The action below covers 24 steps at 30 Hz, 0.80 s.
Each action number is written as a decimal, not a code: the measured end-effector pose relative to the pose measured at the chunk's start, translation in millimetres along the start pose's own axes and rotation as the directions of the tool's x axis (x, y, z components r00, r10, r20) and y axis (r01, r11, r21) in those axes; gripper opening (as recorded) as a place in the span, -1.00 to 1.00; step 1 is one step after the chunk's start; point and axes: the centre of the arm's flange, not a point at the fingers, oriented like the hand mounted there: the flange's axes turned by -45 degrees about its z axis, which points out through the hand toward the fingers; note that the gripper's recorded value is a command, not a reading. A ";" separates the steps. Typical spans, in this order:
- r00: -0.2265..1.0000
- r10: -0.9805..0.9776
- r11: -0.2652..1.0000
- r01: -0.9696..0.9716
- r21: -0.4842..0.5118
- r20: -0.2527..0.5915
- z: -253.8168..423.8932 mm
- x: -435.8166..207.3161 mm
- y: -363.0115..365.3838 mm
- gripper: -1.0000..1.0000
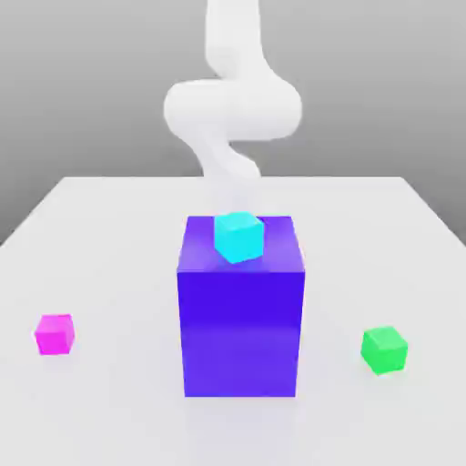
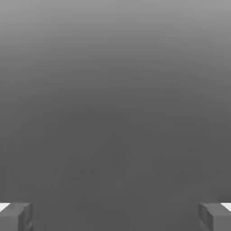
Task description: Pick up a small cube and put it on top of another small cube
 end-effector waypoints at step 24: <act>0.201 0.973 0.224 -0.729 -0.646 0.110 305.7 -364.5 304.4 0.00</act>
